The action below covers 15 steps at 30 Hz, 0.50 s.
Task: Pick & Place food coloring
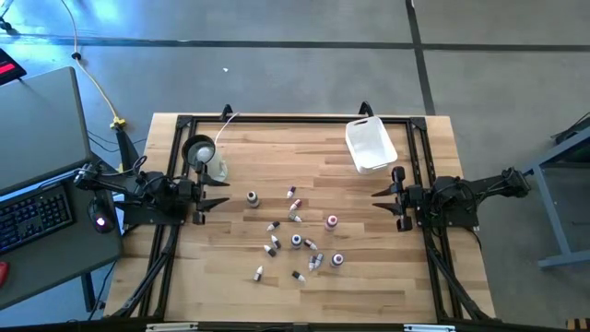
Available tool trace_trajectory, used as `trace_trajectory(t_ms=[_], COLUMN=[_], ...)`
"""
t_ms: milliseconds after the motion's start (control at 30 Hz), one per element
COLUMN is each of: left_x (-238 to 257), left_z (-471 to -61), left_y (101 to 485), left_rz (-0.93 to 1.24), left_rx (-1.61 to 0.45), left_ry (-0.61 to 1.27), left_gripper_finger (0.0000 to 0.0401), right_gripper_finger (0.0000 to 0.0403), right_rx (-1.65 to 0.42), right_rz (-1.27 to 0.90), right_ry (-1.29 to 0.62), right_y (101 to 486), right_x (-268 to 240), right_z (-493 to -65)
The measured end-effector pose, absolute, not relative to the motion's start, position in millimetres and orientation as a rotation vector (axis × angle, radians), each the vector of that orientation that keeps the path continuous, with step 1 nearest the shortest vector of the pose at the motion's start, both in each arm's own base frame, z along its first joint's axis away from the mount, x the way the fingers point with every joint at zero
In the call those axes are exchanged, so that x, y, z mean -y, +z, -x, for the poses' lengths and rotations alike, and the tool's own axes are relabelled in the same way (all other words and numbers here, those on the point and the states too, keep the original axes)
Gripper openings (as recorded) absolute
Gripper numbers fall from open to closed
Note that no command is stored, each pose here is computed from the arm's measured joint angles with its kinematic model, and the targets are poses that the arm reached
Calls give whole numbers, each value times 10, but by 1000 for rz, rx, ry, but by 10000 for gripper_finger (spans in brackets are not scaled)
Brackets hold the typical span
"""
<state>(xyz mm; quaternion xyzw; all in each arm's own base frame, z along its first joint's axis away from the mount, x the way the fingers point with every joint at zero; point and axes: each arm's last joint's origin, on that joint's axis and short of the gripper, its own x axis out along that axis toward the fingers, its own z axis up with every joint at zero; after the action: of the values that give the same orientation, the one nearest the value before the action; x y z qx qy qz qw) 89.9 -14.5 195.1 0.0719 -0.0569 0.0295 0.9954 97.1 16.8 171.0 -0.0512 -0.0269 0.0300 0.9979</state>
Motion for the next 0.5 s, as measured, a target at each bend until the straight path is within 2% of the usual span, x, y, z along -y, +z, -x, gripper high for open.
trace_trajectory(t_ms=[500], left_x=[134], left_z=[-877], left_y=[2067], left_rz=[-106], left_rx=[230], left_ry=[88], left_gripper_finger=[186], right_gripper_finger=[108], right_rx=[69], right_rz=[147], right_ry=[63], right_y=[1723], right_x=[-169], right_z=[-970])
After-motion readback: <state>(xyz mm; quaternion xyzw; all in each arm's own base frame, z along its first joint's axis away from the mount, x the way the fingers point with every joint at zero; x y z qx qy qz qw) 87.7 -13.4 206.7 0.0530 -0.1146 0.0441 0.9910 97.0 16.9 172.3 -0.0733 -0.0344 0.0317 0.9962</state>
